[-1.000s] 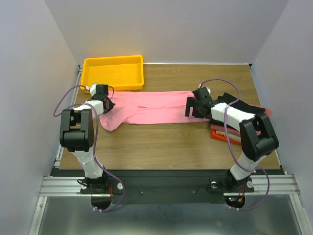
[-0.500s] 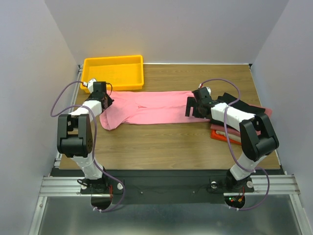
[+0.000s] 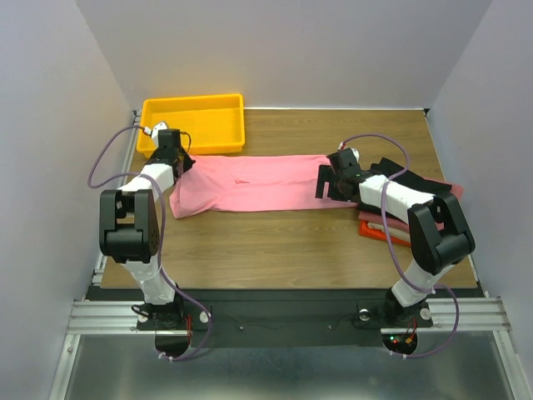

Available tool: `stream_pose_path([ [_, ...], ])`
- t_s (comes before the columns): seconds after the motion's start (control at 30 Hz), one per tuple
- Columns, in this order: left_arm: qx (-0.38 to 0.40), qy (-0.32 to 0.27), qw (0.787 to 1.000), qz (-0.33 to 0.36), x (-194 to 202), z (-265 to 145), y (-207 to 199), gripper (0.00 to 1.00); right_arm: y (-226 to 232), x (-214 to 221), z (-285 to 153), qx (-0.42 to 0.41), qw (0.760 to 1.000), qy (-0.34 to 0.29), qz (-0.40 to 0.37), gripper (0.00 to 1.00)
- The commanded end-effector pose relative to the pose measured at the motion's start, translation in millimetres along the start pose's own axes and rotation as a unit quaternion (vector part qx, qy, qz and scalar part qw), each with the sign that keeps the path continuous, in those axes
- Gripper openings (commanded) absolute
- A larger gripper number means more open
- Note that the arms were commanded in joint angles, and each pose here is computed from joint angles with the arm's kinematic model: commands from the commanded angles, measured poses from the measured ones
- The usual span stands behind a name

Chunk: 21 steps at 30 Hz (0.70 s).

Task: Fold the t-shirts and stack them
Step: Fold the tshirt

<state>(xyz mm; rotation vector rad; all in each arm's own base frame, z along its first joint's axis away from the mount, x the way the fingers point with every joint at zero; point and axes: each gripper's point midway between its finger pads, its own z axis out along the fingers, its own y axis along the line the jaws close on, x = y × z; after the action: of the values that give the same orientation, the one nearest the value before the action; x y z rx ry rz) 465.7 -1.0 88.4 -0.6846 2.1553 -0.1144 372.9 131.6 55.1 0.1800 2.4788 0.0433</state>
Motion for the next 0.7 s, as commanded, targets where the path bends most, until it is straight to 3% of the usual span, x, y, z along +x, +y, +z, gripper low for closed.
stream_pose_path([
  [0.0, 0.034, -0.038, 0.998, 0.024, -31.0, 6.5, -28.6, 0.00, 2.4, -14.2, -2.2, -0.001, 1.000, -0.026, 0.003, 1.00],
  [0.23, -0.038, -0.055, 0.997, 0.027, -44.6, 19.1, -10.8, 0.00, 0.6, -15.2, -3.9, 0.002, 1.000, -0.029, 0.001, 1.00],
  [0.57, 0.007, -0.019, 0.999, 0.048, -27.9, 48.0, -30.1, 0.00, -0.6, -15.9, -4.7, 0.004, 0.999, -0.032, 0.000, 1.00],
  [0.6, 0.012, -0.018, 0.999, 0.049, -28.0, 45.7, -31.5, 0.07, -0.2, -15.8, -4.8, 0.004, 0.999, -0.032, 0.001, 1.00],
  [0.67, 0.022, -0.021, 0.998, 0.047, -31.7, 39.9, -36.6, 0.33, 0.5, -18.9, -5.9, 0.002, 0.999, -0.035, 0.000, 1.00],
])
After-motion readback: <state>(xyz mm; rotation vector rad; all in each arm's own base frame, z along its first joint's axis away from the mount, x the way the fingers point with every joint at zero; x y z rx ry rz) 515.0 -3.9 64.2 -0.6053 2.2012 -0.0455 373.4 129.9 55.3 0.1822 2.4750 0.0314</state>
